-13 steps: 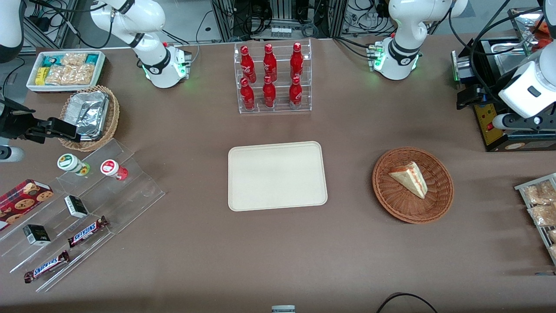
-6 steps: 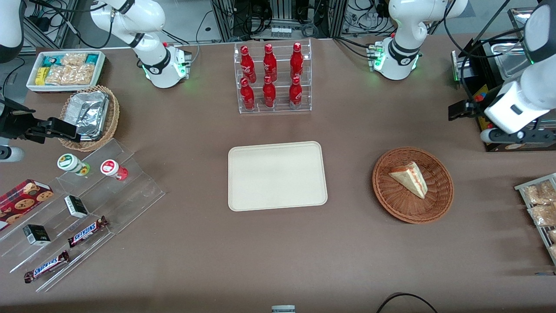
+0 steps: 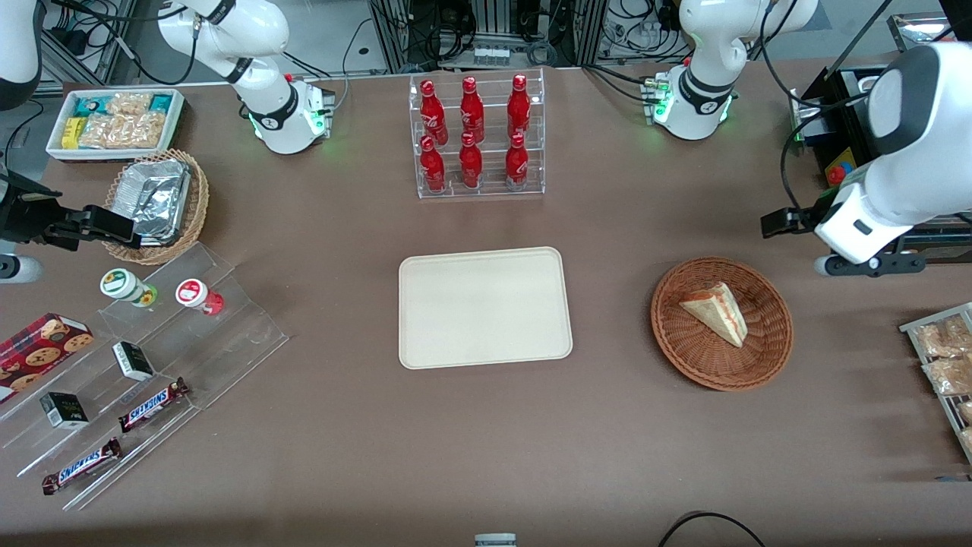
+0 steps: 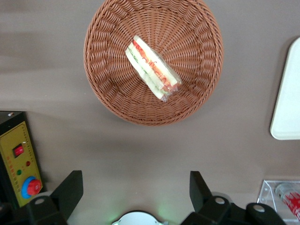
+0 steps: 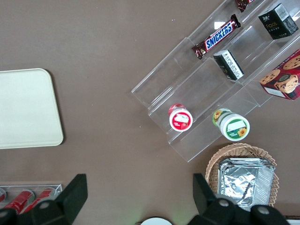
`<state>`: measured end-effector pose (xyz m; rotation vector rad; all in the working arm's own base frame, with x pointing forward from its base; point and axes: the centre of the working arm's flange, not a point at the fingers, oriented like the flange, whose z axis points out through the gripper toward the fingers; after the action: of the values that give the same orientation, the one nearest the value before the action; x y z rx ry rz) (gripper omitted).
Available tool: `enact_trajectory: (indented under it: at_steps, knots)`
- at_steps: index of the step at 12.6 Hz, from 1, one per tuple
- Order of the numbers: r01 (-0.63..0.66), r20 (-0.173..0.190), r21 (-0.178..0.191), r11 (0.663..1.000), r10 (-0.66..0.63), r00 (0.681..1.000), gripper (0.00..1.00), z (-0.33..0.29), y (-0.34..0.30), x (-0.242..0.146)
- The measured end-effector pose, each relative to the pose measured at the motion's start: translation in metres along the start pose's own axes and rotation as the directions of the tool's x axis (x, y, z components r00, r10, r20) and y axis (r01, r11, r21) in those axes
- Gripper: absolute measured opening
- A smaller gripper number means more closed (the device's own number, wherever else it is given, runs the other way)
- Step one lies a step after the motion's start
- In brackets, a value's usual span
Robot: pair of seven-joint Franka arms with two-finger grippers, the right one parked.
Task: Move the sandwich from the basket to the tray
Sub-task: 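Move the left gripper over the wicker basket toward the wrapped sandwich, then lower the left gripper and close it on the wrapped sandwich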
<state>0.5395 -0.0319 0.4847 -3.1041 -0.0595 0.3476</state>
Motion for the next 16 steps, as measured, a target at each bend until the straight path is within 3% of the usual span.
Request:
enact_trajectory:
  at_steps: [4, 6, 10, 16]
  knots:
    - [0.149, -0.054, -0.014, 0.989, -0.149, 0.987, 1.00, 0.042, 0.001, 0.009]
    - [0.310, -0.069, -0.031, 0.950, -0.312, 0.948, 1.00, 0.056, 0.005, 0.012]
    - [0.485, -0.103, -0.075, 0.871, -0.491, 0.865, 1.00, 0.068, 0.013, 0.023]
    - [0.613, -0.134, -0.142, 0.778, -0.628, 0.767, 1.00, 0.110, 0.019, 0.034]
